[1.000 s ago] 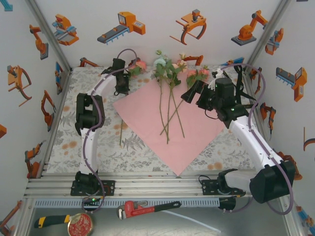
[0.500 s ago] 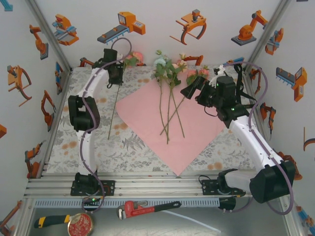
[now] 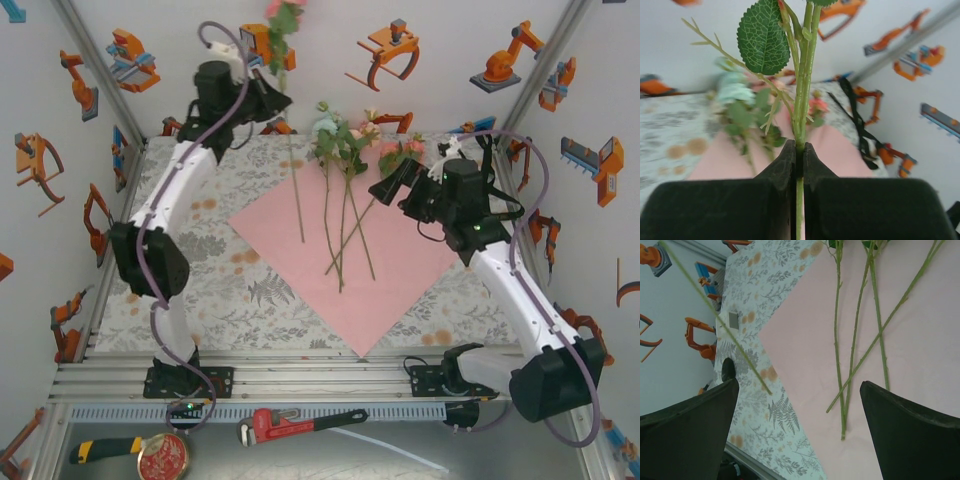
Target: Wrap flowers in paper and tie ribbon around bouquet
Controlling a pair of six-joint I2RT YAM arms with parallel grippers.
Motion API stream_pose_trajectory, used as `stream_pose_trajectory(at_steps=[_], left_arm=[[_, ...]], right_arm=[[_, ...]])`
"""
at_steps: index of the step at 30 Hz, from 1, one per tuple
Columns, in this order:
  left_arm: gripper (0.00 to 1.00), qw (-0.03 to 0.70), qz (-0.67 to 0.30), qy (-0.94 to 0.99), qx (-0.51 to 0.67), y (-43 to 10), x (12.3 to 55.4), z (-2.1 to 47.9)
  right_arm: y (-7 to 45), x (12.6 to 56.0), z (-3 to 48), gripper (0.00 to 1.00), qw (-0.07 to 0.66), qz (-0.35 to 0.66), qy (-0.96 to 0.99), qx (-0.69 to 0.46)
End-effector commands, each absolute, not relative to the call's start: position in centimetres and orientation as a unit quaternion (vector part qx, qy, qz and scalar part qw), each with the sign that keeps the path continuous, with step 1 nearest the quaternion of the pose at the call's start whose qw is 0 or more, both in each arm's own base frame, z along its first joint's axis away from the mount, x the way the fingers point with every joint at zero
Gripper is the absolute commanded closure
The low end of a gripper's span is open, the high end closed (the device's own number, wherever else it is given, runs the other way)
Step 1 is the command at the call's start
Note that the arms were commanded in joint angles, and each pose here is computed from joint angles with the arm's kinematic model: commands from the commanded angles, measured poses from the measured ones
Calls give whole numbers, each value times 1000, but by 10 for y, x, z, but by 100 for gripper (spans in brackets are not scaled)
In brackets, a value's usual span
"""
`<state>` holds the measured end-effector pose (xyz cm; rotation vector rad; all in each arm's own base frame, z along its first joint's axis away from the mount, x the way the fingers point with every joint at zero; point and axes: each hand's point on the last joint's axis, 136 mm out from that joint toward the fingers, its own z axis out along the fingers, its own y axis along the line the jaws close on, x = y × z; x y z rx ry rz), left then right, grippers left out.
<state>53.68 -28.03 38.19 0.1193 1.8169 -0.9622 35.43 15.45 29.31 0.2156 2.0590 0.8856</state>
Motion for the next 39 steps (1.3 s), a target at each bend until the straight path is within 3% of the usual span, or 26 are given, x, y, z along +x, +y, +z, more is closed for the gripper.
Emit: stream_pose_trajectory(at_steps=[1,7,20,21,28,39], left_arm=[[100,439,-461,767,81,-359,532,334],[100,384,-479,788,47,-422,553,254],[100,310,-449,838,-10,-434,565,129],[96,306,-449,839,-20,-434,566,125],[70,303,-477,825,-21,-453,568,144],[69,322,-447,834,14,-420,547,222]], right_arm=[[150,339,291,3,425,351,830,90],[142,325,284,3,419,338,837,98],[128,314,291,3,436,317,834,113],[127,314,290,3,436,316,835,114],[125,313,291,3,440,307,837,110],[111,311,261,2,411,269,858,152]])
